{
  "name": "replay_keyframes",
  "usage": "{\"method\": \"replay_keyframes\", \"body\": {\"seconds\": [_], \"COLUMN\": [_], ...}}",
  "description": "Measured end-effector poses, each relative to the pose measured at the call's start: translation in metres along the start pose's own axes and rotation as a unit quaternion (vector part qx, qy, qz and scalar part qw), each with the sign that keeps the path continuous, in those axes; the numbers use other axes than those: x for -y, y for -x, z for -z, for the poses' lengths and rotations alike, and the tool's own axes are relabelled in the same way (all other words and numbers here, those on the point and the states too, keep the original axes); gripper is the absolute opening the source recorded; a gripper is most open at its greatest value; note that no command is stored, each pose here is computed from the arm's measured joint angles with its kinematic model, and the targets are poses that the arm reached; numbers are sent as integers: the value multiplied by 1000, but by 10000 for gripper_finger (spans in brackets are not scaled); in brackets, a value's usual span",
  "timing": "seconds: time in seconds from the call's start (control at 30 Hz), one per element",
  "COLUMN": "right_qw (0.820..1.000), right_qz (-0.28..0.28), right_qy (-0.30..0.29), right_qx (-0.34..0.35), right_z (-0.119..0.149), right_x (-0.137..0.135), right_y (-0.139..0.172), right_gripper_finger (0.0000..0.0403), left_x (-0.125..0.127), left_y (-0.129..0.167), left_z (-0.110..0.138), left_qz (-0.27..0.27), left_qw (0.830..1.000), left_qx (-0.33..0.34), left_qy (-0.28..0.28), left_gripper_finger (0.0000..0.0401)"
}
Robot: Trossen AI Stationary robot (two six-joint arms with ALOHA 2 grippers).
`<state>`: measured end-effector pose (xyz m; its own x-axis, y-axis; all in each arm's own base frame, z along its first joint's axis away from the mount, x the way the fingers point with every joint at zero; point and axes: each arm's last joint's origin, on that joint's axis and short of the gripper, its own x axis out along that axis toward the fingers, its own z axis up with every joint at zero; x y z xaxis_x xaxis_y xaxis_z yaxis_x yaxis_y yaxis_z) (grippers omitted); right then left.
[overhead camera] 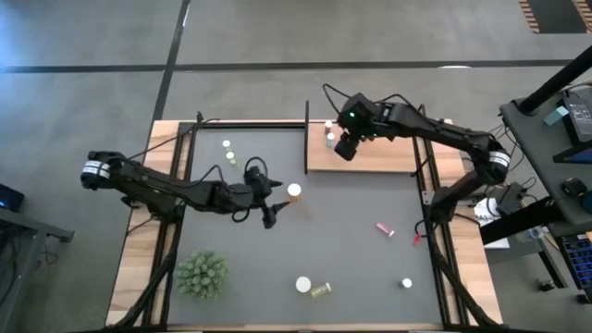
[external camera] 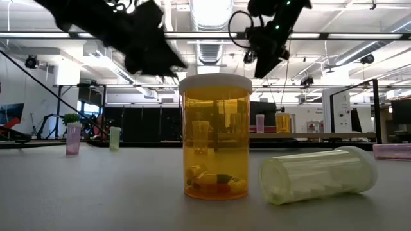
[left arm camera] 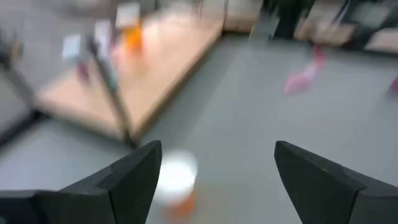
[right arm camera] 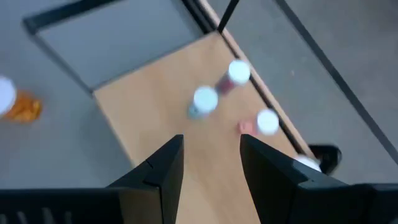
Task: Pick and place medicine bottles onto shelf by color
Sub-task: Put the left pink pill bottle on the shelf aligned with the other pink pill bottle
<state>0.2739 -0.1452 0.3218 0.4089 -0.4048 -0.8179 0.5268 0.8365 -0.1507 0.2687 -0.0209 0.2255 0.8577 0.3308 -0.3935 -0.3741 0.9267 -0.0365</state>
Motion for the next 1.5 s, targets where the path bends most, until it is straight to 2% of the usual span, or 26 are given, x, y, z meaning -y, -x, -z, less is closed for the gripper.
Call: {"method": "replay_keyframes", "body": {"seconds": [0.13, 0.3, 0.43, 0.53, 0.7, 0.87, 1.2, 1.5], "right_qw": [1000, 1000, 999, 999, 998, 998, 998, 998], "right_qz": [-10, -22, -30, -31, -31, -30, -28, -28], "right_qy": [10, 14, 28, 35, 42, 48, 49, 49], "right_qx": [1, 8, -2, -12, -20, -22, -13, -11], "right_z": [7, 14, 20, 24, 28, 27, 26, 25], "right_x": [-8, -20, -29, -32, -35, -35, -35, -35], "right_y": [16, 20, 16, 9, 2, 0, 0, 0], "right_gripper_finger": [148, 148, 148, 148, 148, 148, 148, 148], "left_x": [-14, -33, -44, -50, -53, -54, -48, -46], "left_y": [24, 57, 74, 80, 79, 73, 55, 50], "left_z": [4, 16, 32, 38, 49, 66, 80, 85], "left_qz": [-59, -115, -162, -204, -240, -272, -304, -306], "left_qw": [991, 963, 935, 921, 908, 887, 870, 862], "left_qx": [-118, -217, -257, -256, -256, -282, -324, -346], "left_qy": [37, 107, 182, 210, 228, 244, 215, 210], "left_gripper_finger": [295, 295, 295, 295, 295, 295, 292, 225]}}
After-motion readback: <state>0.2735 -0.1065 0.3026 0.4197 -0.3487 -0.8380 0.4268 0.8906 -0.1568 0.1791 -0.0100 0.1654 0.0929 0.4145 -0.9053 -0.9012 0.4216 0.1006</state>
